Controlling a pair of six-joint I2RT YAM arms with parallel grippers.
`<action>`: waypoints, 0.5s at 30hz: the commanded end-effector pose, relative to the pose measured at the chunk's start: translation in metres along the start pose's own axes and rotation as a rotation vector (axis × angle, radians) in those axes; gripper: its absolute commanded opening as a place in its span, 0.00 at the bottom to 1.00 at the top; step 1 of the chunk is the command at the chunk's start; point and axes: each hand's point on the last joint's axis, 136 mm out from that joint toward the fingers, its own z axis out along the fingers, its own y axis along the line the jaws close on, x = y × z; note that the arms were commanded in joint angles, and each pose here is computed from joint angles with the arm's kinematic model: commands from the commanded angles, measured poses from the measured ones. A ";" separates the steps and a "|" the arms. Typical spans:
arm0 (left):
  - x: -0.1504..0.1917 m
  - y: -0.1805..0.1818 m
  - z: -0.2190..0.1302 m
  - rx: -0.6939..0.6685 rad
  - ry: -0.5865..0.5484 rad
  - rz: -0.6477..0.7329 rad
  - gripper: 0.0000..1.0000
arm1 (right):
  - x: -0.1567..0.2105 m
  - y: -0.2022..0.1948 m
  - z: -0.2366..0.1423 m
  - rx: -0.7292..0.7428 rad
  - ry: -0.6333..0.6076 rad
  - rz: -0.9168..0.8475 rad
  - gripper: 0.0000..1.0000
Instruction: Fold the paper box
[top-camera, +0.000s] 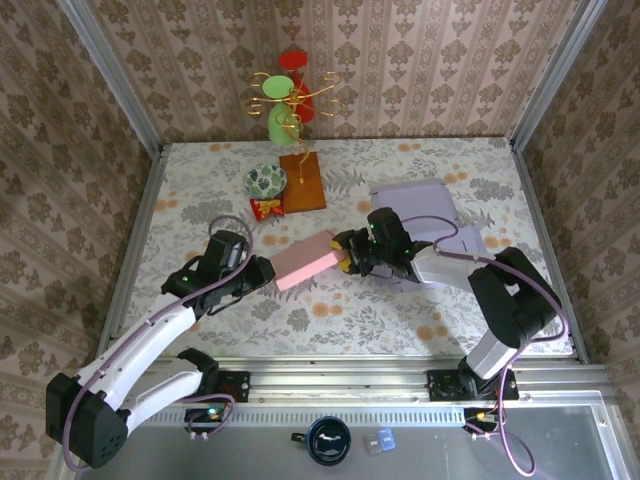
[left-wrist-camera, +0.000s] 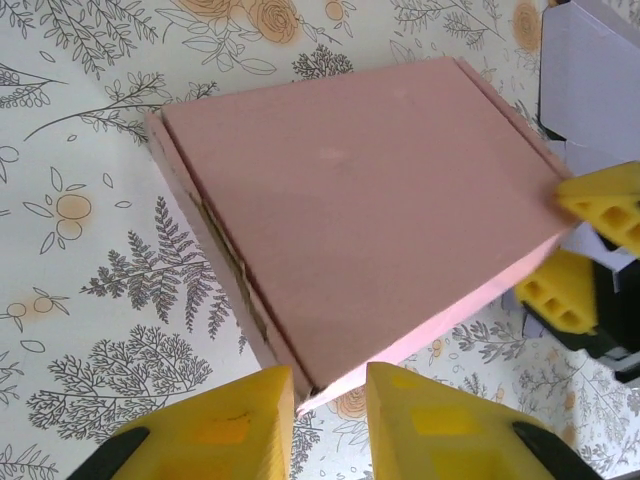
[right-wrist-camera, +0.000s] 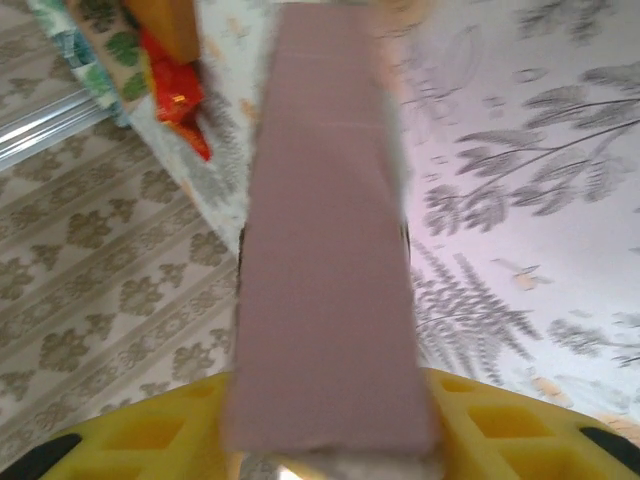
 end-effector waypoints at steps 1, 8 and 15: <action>0.007 0.012 0.005 -0.029 0.019 -0.001 0.27 | -0.001 -0.026 0.004 0.078 0.007 -0.028 0.54; 0.008 0.021 0.006 -0.022 0.020 -0.054 0.27 | 0.003 -0.057 -0.015 0.277 0.023 -0.132 0.67; -0.015 -0.017 -0.010 0.093 -0.041 0.135 0.27 | -0.008 -0.020 -0.046 0.386 0.026 -0.636 0.67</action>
